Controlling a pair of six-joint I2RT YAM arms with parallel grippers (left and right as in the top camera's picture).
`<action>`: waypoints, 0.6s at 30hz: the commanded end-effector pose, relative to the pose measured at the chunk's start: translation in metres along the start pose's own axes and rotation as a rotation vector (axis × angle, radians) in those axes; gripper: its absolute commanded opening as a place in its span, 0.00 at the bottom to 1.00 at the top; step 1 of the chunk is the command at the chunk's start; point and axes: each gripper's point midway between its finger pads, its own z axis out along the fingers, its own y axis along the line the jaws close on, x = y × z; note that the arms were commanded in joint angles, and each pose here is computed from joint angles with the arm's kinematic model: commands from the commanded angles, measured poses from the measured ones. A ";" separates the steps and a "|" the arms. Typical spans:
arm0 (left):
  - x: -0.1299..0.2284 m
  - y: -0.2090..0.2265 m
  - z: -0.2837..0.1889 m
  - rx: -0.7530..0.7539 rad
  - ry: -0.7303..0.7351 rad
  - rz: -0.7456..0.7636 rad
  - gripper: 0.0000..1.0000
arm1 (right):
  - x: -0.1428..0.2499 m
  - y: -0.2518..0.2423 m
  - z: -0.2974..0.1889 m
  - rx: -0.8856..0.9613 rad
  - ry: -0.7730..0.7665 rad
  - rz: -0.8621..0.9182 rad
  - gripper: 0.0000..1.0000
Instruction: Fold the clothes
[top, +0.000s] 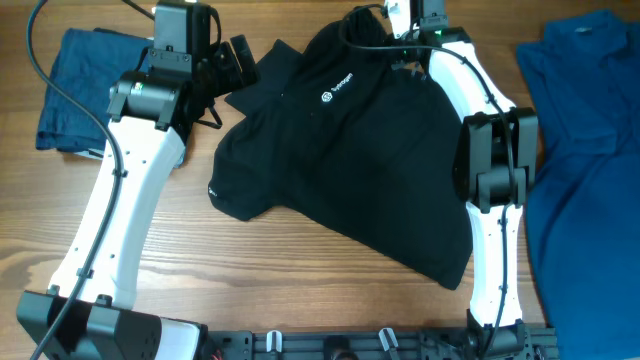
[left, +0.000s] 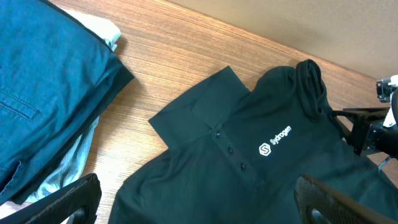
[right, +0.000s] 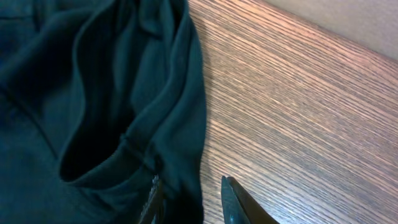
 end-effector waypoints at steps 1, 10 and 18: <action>0.001 0.002 0.002 -0.002 0.005 -0.006 1.00 | -0.001 0.018 0.002 -0.092 -0.009 0.002 0.31; 0.001 0.002 0.002 -0.002 0.005 -0.006 1.00 | 0.026 0.029 0.017 -0.120 0.026 0.003 0.33; 0.001 0.002 0.002 -0.002 0.005 -0.006 1.00 | -0.004 0.008 0.004 -0.016 -0.064 0.028 0.04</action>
